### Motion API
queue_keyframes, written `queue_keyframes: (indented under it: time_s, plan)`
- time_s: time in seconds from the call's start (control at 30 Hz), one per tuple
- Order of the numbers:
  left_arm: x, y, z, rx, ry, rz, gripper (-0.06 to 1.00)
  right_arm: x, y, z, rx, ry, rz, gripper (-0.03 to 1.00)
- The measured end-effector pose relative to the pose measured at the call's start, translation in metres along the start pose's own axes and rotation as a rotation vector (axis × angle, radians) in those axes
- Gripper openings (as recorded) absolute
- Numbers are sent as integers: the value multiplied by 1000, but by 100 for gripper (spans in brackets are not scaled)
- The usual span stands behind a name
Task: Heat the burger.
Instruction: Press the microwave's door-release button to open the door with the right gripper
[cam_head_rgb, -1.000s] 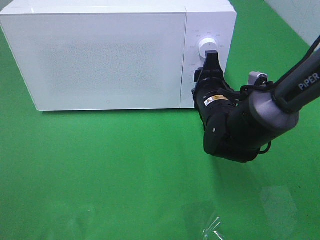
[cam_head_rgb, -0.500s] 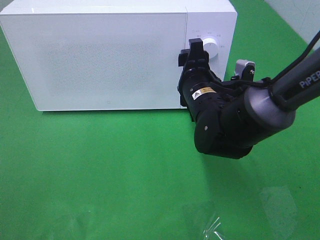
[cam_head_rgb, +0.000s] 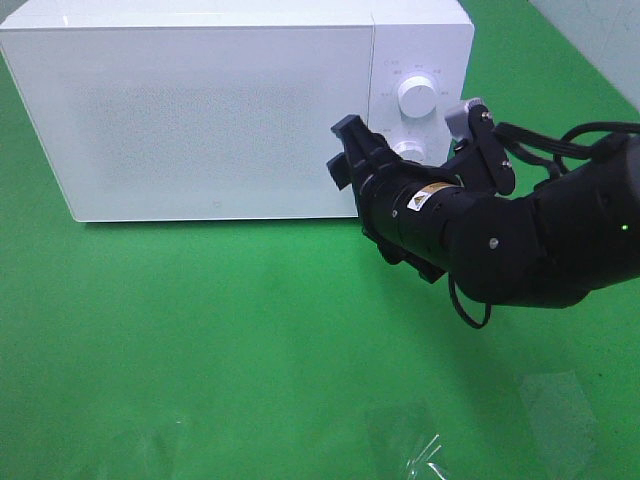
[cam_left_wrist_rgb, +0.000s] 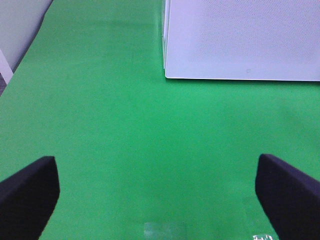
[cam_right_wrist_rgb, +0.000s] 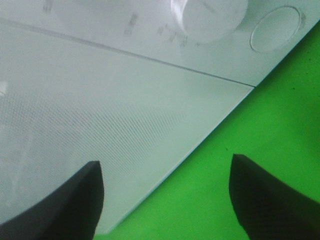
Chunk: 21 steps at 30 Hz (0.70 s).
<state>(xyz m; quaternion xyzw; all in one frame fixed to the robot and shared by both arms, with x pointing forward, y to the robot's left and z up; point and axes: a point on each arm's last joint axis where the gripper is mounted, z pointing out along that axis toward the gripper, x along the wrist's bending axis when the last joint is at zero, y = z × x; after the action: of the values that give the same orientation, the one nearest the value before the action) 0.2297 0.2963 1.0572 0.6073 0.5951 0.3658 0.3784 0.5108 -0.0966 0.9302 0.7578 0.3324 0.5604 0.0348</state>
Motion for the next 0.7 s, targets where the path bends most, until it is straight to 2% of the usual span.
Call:
queue_keyframes:
  time_s: [0.03,0.13,0.17,0.2,0.27,0.3,0.33,0.43,0.5,0.67,0.7]
  plan:
    - [0,0,0,0,0,0,99,3,-1,-5,49,-24,-97,66]
    - [0,0,0,0,0,0,99,4,-1,-7,67,-30,-136,66]
    - [0,0,0,0,0,0,99,6,-1,-11,104,-39,-225,66]
    - [0,0,0,0,0,0,99,6,-1,-11,104,-39,-225,66]
    - [0,0,0,0,0,0,99,13,0,-21,167,-36,-409,66]
    - [0,0,0,0,0,0,99,13,0,-21,167,-36,-409,66]
    - [0,0,0,0,0,0,99,16,0,-25,197,-31,-486,66]
    - [0,0,0,0,0,0,99,16,0,-26,213,-27,-526,66]
    - [0,0,0,0,0,0,99,18,6,-33,287,-22,-646,66]
    - [0,0,0,0,0,0,99,19,15,-40,338,-22,-738,66]
    - [0,0,0,0,0,0,99,19,20,-46,370,-26,-797,66]
